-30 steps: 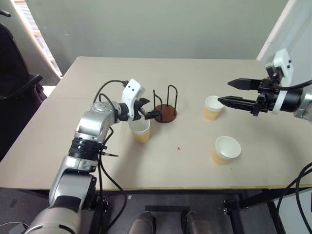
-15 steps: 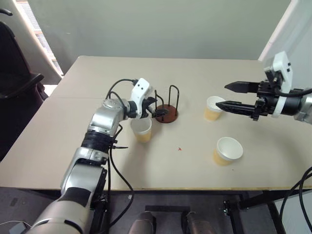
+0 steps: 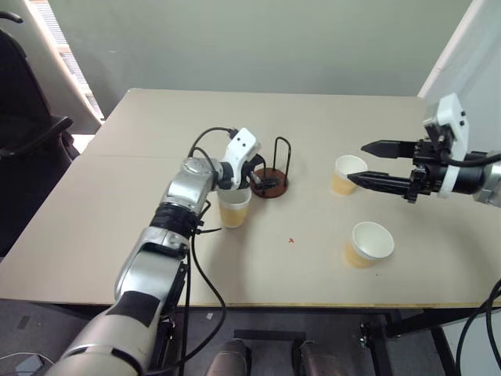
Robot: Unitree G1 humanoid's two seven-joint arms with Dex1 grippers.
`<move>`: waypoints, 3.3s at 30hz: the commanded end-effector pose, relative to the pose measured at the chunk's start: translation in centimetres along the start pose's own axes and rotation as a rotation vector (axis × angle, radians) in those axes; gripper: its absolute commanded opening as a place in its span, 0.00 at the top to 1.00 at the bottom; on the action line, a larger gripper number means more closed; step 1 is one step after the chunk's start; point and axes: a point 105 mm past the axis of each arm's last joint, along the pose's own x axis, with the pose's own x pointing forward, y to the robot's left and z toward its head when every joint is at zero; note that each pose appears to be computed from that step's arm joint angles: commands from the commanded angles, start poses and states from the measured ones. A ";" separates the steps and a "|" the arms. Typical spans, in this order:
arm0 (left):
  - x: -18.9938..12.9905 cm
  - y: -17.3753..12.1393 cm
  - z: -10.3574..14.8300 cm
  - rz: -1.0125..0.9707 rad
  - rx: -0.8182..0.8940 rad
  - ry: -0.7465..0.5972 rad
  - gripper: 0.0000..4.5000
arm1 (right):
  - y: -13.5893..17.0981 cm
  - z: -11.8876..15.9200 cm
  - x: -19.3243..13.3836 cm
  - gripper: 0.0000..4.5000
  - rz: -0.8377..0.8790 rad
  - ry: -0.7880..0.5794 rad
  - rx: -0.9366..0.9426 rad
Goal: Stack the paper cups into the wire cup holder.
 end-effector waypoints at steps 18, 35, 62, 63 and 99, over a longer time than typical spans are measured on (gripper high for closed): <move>-2.4 0.7 1.8 0.010 0.077 -0.014 0.00 | -0.1 1.7 -0.9 0.11 -0.017 -0.040 -0.062; -0.7 0.0 2.1 -0.009 0.041 -0.040 0.37 | 0.0 1.7 -1.1 0.10 -0.019 -0.027 -0.063; -1.7 -6.2 5.1 -0.429 0.233 -0.111 1.00 | 1.8 1.8 -4.6 0.10 0.013 0.093 -0.063; -1.8 -6.9 4.8 -0.471 0.251 -0.096 1.00 | 2.2 1.8 -4.8 0.10 0.028 0.104 -0.054; -5.0 -9.9 -0.5 -0.582 0.352 0.155 0.01 | 0.4 2.2 -3.1 0.10 0.051 0.140 -0.180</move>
